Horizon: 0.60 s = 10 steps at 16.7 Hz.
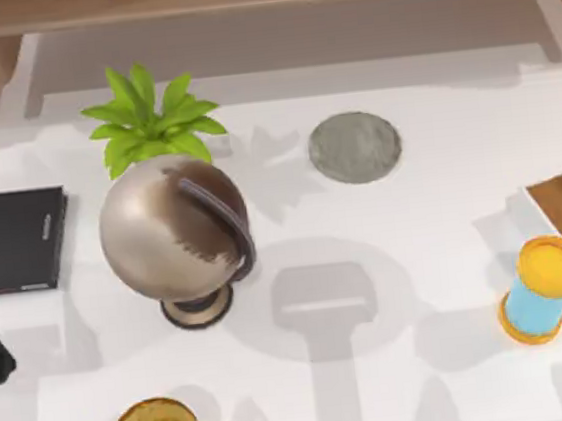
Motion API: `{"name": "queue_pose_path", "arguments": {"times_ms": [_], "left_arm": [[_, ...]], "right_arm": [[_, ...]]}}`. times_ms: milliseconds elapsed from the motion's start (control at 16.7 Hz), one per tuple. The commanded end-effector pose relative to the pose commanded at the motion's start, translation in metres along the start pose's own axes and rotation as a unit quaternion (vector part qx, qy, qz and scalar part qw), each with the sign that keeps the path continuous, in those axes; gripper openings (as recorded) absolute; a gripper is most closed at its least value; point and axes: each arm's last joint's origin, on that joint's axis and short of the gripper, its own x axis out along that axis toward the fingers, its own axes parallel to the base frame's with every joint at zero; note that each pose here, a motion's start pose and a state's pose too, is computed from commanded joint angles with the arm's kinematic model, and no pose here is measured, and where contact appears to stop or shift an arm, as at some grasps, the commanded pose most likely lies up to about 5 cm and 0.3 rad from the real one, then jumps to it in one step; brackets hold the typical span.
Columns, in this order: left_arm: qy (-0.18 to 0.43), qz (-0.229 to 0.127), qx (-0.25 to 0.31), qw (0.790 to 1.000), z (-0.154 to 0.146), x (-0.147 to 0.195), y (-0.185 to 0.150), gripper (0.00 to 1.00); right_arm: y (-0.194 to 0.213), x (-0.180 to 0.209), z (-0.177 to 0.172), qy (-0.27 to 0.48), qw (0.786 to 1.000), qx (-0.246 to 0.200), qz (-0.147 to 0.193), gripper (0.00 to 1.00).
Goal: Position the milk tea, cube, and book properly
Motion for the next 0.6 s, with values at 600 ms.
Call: {"name": "queue_pose_path", "arguments": {"times_ms": [600], "left_arm": [[0.000,0.000,0.000,1.000,0.000,0.000,0.000,1.00]], "right_arm": [[0.005,0.023,0.049,0.009,1.000,-0.005,-0.005,1.00]]}}
